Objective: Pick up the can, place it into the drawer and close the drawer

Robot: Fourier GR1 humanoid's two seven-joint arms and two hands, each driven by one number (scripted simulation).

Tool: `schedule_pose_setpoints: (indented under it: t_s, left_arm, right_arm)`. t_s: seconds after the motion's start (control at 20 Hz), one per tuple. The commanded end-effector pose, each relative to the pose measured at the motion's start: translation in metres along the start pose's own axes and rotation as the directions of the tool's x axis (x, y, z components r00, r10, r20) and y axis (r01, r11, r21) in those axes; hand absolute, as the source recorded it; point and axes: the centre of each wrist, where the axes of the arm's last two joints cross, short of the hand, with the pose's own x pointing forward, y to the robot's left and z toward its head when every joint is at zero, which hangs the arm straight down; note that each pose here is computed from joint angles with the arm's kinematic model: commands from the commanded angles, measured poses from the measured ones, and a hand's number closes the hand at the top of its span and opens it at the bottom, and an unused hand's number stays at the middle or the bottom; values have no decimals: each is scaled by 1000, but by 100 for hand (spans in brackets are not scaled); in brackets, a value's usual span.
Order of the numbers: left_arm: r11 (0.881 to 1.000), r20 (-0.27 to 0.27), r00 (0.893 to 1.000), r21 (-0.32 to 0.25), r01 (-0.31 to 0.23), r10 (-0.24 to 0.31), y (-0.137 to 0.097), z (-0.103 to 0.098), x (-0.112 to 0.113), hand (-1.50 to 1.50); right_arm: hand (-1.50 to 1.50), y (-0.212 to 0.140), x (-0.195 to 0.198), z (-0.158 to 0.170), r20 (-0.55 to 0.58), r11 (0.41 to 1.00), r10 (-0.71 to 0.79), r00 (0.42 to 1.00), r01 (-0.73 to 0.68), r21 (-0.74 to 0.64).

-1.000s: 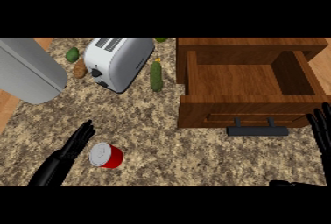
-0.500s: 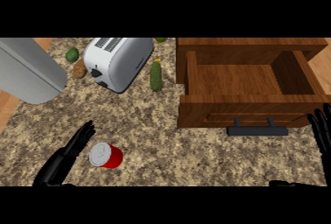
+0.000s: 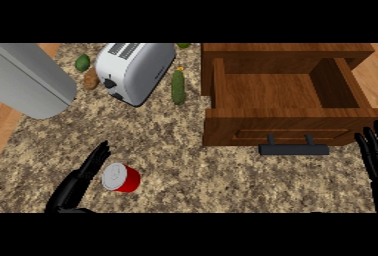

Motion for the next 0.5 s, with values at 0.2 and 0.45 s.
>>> schedule_pose_setpoints:
  t_s: [0.2, 0.45]
  left_arm:
    - [1000, -11, 1000, 3, -1, 1, -13, -10, -2, -150]
    - [1000, -6, 1000, -11, -4, 4, -11, -13, -20, -150]
  right_arm:
    - [-150, -14, -4, 4, 0, 1000, -3, 1000, 3, 8]
    - [-150, -17, -4, -2, -14, 1000, -8, 1000, 8, 1]
